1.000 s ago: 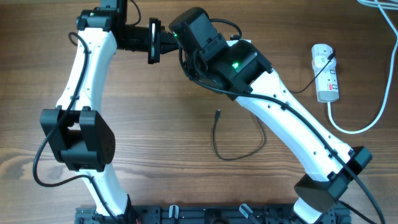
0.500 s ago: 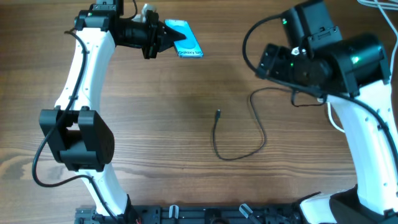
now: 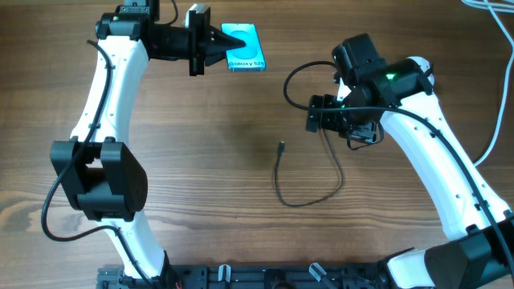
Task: Plug charger to phone and switch on socket
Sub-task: 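Move the right gripper down and grasp the USB-C cable end, then lift the cable plug with the right gripper, pointing it upward, then bring the phone down with the left gripper above the cable plug, then push the USB-C plug up into the phone's bottom port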
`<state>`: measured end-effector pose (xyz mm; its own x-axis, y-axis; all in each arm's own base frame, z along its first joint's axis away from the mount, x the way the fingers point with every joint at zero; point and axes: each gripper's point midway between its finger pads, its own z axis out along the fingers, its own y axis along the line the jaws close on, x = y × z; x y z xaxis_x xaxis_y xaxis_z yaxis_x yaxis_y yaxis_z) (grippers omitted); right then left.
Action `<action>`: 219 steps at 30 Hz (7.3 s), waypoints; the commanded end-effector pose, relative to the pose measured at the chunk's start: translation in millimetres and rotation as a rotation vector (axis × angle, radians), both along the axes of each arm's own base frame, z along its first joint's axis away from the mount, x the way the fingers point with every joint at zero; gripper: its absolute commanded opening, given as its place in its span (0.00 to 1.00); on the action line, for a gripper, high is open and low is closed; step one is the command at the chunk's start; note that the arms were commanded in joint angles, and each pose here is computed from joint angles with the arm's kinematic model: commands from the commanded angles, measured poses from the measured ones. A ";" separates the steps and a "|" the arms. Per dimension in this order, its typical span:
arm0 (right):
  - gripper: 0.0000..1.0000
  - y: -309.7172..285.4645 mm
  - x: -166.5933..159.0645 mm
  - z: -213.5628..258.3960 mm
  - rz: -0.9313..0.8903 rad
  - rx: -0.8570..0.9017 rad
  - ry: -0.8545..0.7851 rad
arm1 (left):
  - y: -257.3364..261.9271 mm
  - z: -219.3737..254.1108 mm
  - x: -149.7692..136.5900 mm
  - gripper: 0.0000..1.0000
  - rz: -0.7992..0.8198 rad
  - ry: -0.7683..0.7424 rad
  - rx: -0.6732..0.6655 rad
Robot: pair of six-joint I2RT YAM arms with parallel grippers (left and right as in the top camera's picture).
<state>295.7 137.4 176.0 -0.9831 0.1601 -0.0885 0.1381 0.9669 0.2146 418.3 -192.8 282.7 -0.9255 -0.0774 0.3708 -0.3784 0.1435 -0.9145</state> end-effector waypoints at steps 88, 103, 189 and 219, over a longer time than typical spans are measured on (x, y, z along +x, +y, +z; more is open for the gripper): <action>0.25 84.5 -6.0 -208.3 -0.058 -0.267 0.104 | 158.7 -125.5 8.4 0.04 0.339 0.059 1.173; 0.14 88.3 -10.0 -208.5 -0.054 -0.246 0.126 | 158.7 -125.6 8.2 0.04 0.338 0.059 1.173; 0.04 138.9 -15.7 95.2 0.346 0.366 -0.574 | -26.5 41.3 -41.8 0.04 -0.141 -0.835 0.316; 0.05 143.6 -12.5 102.0 0.347 0.391 -0.600 | -26.8 41.4 -42.1 0.04 -0.142 -0.834 0.315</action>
<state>283.9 279.2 265.6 -0.8025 -0.0371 -0.5955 -0.3893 0.7889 0.4755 379.9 -218.3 312.8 -0.9126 0.0613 -0.4042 0.3862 0.4530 -0.8035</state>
